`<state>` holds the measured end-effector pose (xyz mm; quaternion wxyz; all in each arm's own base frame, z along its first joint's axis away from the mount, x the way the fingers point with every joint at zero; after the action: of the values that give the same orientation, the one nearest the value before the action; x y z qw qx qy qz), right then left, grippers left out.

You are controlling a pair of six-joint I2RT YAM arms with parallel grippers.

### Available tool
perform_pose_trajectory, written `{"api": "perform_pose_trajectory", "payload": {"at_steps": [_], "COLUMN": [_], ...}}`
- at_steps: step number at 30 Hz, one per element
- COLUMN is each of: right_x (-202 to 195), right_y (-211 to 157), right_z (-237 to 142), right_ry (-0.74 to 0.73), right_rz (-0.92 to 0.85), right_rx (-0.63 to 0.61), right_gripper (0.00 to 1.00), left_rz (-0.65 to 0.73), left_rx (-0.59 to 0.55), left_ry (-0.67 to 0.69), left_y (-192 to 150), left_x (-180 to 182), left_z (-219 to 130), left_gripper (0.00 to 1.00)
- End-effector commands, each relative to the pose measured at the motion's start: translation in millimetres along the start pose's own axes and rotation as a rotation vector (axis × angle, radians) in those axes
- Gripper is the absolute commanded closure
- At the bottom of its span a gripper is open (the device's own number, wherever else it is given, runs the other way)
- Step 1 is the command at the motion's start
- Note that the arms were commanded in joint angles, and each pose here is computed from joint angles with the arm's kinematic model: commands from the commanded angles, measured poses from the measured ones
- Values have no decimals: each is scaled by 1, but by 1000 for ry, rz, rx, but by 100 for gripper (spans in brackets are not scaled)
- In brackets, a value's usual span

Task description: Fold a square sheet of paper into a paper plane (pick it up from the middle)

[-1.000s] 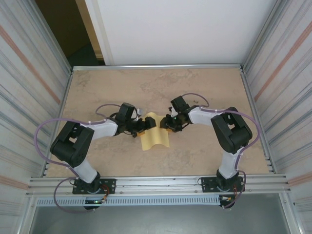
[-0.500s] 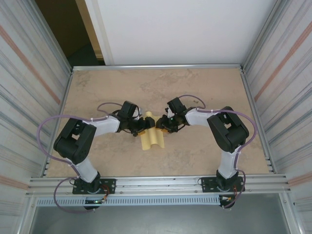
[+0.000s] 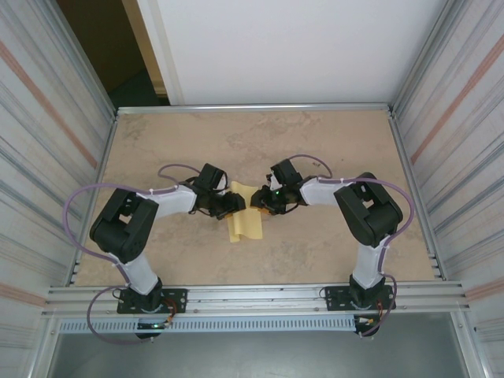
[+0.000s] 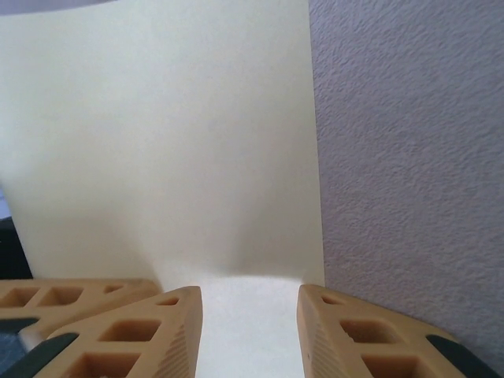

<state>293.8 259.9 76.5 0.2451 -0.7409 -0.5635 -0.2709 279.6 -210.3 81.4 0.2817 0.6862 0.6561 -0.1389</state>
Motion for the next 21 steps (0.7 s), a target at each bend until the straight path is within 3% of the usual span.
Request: {"api": "perform_pose_trajectory", "payload": {"at_steps": [1, 8, 14, 17, 21], "right_x": [-12, -10, -16, -13, -1], "right_y": [-2, 10, 18, 21, 25], "right_z": [-11, -48, -88, -111, -139], "right_ry": [-24, 52, 138, 207, 351], "right_rz": [54, 46, 50, 27, -17], "right_rx": [-24, -150, -258, -288, -254], "right_gripper": [63, 62, 59, 53, 39], "left_rz": [-25, 63, 157, 212, 257], "left_rx": [119, 52, -46, -103, -173], "left_ry": [165, 95, -62, -179, -339], "left_y": [-29, -16, 2, 13, 28], "left_x": [31, 13, -22, -48, -82], "left_z": [13, -3, -33, -57, -89], "left_gripper": [57, 69, 75, 75, 75]}}
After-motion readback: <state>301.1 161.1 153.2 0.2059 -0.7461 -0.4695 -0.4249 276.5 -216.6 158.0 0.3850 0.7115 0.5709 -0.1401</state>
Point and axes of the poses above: each hand's point on the last joint's axis, 136 mm out from that joint toward the fingers, its own z axis out along the fingers, its own x axis along the line the jaws close on, y = z × x, the point moved 7 cm from there along -z, back along the fingers, and after that the axes turned 9 degrees about z, right-handed, at the moved point
